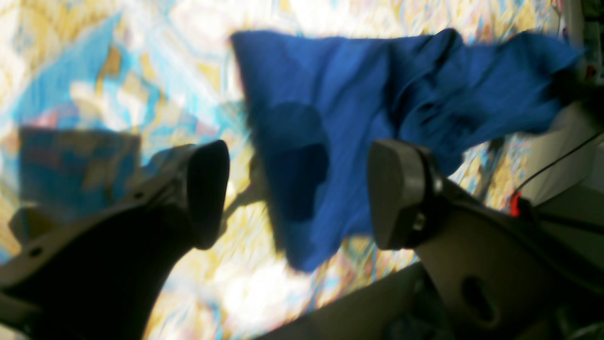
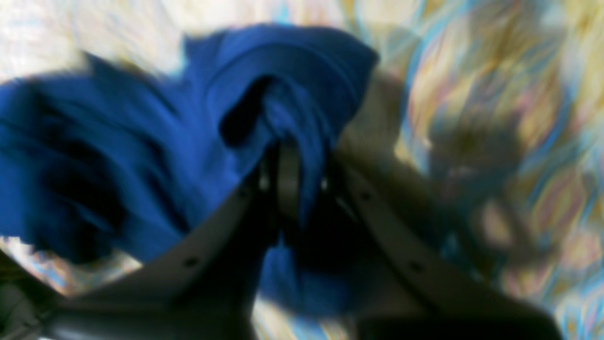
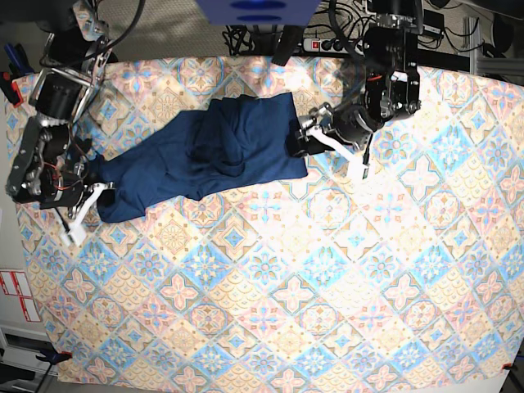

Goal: Fold the T-shirt properly
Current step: 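Lift the right gripper's end and fold it over toward the left gripper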

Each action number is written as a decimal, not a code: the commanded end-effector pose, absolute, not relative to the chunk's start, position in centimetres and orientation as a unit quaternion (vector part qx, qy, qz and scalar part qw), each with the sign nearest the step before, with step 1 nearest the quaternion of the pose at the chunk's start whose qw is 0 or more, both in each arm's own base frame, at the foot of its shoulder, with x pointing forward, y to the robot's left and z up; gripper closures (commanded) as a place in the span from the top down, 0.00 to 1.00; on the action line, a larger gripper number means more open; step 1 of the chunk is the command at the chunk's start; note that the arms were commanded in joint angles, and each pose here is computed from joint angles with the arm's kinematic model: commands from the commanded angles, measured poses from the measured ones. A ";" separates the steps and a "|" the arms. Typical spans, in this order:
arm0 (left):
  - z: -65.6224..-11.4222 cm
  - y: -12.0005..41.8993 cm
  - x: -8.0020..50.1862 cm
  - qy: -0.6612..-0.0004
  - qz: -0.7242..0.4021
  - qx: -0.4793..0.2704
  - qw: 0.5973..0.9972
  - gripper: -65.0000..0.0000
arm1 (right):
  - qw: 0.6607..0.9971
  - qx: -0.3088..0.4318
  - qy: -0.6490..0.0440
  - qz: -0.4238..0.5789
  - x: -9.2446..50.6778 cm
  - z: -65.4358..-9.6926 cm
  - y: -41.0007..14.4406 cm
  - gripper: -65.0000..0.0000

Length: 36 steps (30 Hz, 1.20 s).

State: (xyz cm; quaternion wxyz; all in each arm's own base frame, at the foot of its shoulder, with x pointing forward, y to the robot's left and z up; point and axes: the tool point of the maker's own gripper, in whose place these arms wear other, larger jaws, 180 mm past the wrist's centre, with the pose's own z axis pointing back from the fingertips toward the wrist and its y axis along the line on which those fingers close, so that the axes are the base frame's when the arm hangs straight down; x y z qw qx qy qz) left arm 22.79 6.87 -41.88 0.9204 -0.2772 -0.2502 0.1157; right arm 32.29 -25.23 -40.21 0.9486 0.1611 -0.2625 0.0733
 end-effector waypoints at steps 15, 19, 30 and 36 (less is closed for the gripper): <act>-41.5 9.8 22.3 -0.264 0.136 -0.256 0.920 0.68 | 0.862 0.294 -0.358 0.205 30.9 -33.3 -11.9 0.02; -41.6 10.3 22.2 -0.264 0.135 -0.249 0.922 0.68 | 0.849 0.313 -0.359 0.228 30.1 -32.9 -9.1 0.02; -41.5 13.4 22.4 -0.277 0.166 -0.225 0.919 0.68 | 0.823 0.372 -0.325 0.282 26.7 -33.4 -2.1 0.02; -41.5 13.5 22.5 -0.278 0.162 -0.223 0.920 0.68 | 0.816 0.385 -0.297 0.311 25.5 -34.4 0.8 0.02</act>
